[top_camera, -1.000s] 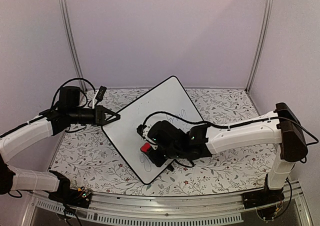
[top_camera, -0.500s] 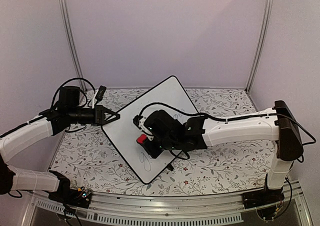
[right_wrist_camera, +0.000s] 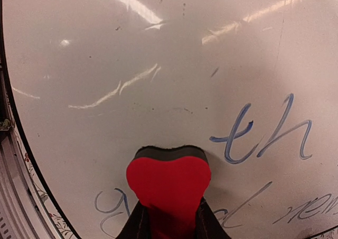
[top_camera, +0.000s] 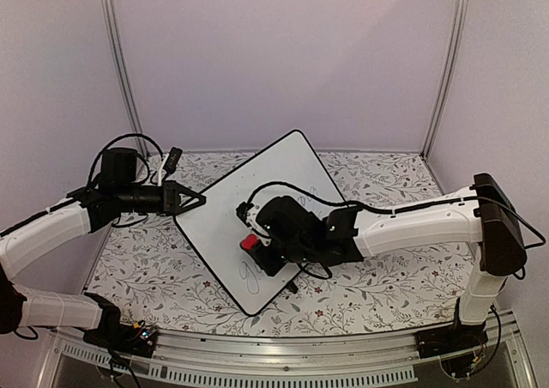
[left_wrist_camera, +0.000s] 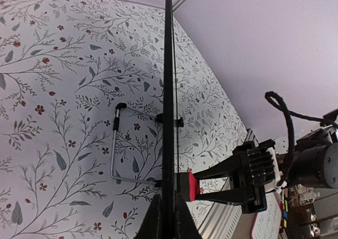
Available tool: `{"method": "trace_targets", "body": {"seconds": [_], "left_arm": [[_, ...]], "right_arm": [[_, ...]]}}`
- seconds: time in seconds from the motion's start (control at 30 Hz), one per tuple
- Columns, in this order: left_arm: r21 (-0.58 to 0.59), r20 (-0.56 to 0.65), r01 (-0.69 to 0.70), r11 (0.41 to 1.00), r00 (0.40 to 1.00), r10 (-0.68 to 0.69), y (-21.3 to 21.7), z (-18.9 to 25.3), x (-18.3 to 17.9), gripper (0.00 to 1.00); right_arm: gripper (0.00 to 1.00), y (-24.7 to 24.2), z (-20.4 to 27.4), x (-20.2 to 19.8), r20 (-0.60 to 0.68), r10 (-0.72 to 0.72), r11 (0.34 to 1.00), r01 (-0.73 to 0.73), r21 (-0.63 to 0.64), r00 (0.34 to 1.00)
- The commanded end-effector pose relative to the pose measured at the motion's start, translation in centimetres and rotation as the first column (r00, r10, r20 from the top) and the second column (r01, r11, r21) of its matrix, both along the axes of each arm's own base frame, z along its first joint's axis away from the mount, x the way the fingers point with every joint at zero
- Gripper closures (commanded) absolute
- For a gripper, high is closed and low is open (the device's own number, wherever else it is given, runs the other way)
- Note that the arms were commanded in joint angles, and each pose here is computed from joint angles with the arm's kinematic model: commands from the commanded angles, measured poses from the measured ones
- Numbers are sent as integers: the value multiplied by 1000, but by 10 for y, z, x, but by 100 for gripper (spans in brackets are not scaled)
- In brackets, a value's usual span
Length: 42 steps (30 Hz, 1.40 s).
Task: Erase the whiteboard
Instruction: Erase the whiteboard at the center of the board.
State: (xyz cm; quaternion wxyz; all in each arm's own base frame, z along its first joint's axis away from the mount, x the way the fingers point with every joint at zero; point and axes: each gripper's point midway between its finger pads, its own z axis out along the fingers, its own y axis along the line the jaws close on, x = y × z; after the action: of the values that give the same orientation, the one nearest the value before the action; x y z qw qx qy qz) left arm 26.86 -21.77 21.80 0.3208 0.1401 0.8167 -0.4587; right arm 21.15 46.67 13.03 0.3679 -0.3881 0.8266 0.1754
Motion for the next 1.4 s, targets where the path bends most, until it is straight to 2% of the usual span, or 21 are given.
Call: {"method": "trace_targets", "body": {"seconds": [0.0, 0.43, 1.0, 1.2, 1.37], "left_arm": [[-14, 21, 35, 999, 999, -35, -3, 2, -5, 100], [-12, 23, 32, 999, 999, -31, -2, 2, -4, 100], [-16, 20, 36, 999, 999, -35, -3, 2, -4, 100], [-16, 22, 35, 999, 999, -35, -3, 2, -5, 100], [-16, 18, 35, 999, 999, -35, -3, 1, -5, 100]], "right_arm": [[100, -21, -28, 2, -48, -41, 997, 38, -71, 998], [100, 5, 6, 28, 24, -26, 999, 26, -29, 999], [100, -34, -33, 5, -74, -50, 995, 43, -88, 996], [100, -28, -26, 8, -62, -48, 997, 43, -71, 997], [100, -8, -4, 22, -4, -41, 998, 41, -42, 999]]}}
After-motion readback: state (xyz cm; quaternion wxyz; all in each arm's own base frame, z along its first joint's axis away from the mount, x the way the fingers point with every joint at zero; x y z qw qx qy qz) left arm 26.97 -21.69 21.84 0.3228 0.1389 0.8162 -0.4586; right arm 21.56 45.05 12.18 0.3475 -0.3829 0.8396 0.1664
